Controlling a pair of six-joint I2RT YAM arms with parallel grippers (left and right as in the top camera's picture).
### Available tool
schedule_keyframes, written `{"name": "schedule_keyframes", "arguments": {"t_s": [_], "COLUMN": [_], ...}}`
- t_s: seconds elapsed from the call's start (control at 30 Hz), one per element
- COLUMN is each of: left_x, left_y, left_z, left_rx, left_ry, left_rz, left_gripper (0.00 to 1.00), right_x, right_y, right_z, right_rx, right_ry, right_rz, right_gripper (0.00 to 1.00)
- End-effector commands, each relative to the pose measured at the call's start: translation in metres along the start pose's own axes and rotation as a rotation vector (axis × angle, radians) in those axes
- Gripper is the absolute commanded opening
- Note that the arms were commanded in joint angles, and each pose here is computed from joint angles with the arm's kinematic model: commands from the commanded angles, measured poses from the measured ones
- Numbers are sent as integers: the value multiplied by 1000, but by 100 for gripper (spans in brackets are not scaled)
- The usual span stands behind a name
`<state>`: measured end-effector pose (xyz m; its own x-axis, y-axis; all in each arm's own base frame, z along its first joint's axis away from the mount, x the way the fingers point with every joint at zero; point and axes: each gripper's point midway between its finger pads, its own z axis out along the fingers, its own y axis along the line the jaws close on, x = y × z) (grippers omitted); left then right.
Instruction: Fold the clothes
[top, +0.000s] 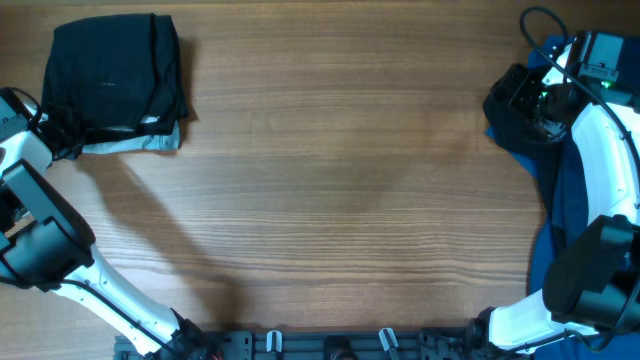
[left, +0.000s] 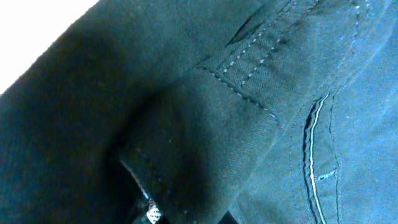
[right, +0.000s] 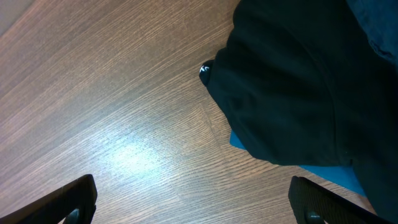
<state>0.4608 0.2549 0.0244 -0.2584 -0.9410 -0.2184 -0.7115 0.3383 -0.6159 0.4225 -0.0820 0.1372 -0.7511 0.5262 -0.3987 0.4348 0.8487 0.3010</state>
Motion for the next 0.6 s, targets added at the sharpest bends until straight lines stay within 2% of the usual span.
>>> {"name": "schedule_keyframes", "arguments": {"t_s": [0.0, 0.13, 0.17, 0.3, 0.4, 0.57], "left_x": [-1, 9, 23, 70, 107, 197], "left_y": [-34, -102, -136, -193, -218, -257], "left_z": [-28, -89, -124, -173, -183, -171], "left_rx": [123, 319, 366, 415, 391, 339], "left_ry": [26, 51, 39, 16, -12, -41], "left_rz": [11, 88, 146, 272, 345, 554], "left_gripper": [4, 4, 4, 4, 4, 7], "right_x": [-2, -2, -2, -2, -2, -2], "right_y": [0, 0, 0, 0, 0, 0], "right_z": [0, 0, 0, 0, 0, 0], "right_rx": [7, 7, 7, 7, 7, 7], "right_ry": [-6, -6, -6, -6, -6, -6], "right_rz": [-9, -9, -10, -9, -10, -10], "right_gripper": [100, 100, 100, 100, 100, 100]}}
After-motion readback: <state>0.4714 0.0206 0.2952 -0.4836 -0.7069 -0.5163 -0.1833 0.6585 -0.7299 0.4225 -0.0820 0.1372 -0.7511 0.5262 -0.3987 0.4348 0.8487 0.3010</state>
